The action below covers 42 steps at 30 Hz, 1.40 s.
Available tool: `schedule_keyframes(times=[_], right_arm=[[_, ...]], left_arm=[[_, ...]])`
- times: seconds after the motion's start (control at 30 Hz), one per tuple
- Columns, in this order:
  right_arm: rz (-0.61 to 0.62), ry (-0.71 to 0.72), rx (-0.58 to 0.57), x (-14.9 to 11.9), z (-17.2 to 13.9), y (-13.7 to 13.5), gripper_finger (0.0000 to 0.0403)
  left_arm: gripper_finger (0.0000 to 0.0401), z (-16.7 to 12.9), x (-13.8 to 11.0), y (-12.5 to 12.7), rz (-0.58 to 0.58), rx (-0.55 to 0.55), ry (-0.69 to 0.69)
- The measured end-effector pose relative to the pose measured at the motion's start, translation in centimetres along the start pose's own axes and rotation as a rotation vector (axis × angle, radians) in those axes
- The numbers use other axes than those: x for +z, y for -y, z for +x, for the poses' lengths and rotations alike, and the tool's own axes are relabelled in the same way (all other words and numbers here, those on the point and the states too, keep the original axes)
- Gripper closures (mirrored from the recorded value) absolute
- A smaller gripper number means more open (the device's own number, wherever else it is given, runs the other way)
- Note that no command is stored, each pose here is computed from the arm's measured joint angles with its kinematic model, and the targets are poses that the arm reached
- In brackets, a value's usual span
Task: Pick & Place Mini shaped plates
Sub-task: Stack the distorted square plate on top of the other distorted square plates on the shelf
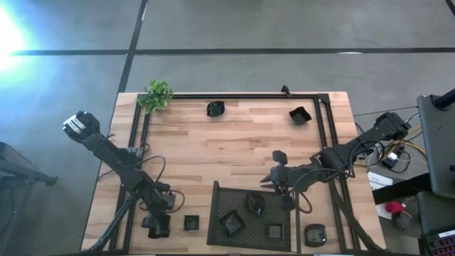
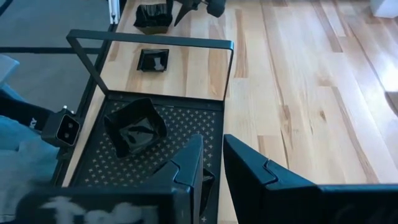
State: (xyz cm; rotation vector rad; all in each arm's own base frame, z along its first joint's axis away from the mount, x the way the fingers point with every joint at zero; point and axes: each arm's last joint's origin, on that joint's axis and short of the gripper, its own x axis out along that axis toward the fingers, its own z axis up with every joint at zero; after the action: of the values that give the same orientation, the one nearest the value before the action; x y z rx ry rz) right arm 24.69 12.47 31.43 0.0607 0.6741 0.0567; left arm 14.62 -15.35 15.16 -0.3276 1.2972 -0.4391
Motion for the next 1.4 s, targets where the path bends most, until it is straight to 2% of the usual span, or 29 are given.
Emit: schedule_keyframes(times=[0.17, 0.43, 0.67, 0.97, 1.4], right_arm=[[-0.001, 0.000, 0.000, 0.0, 0.0, 0.0, 0.0344], [-0.003, 0.000, 0.000, 0.0, 0.0, 0.0, 0.0344], [-0.002, 0.001, 0.000, 0.0, 0.0, 0.0, 0.0344], [-0.002, 0.002, 0.001, 0.0, -0.1, 0.0, 0.0344], [-0.002, 0.003, 0.001, 0.0, -0.1, 0.0, 0.0344]], left_arm=[[0.0339, 0.2, -0.4, -0.3, 0.000, 0.007, -0.015], [0.0397, 0.2, -0.6, -0.3, 0.003, -0.029, -0.048], [0.0400, -0.2, 0.0, 0.4, 0.008, -0.035, -0.027], [0.0401, -2.0, 2.0, 2.6, 0.010, -0.039, 0.050], [0.0401, -7.1, 4.8, 5.6, -0.002, 0.095, 0.128]])
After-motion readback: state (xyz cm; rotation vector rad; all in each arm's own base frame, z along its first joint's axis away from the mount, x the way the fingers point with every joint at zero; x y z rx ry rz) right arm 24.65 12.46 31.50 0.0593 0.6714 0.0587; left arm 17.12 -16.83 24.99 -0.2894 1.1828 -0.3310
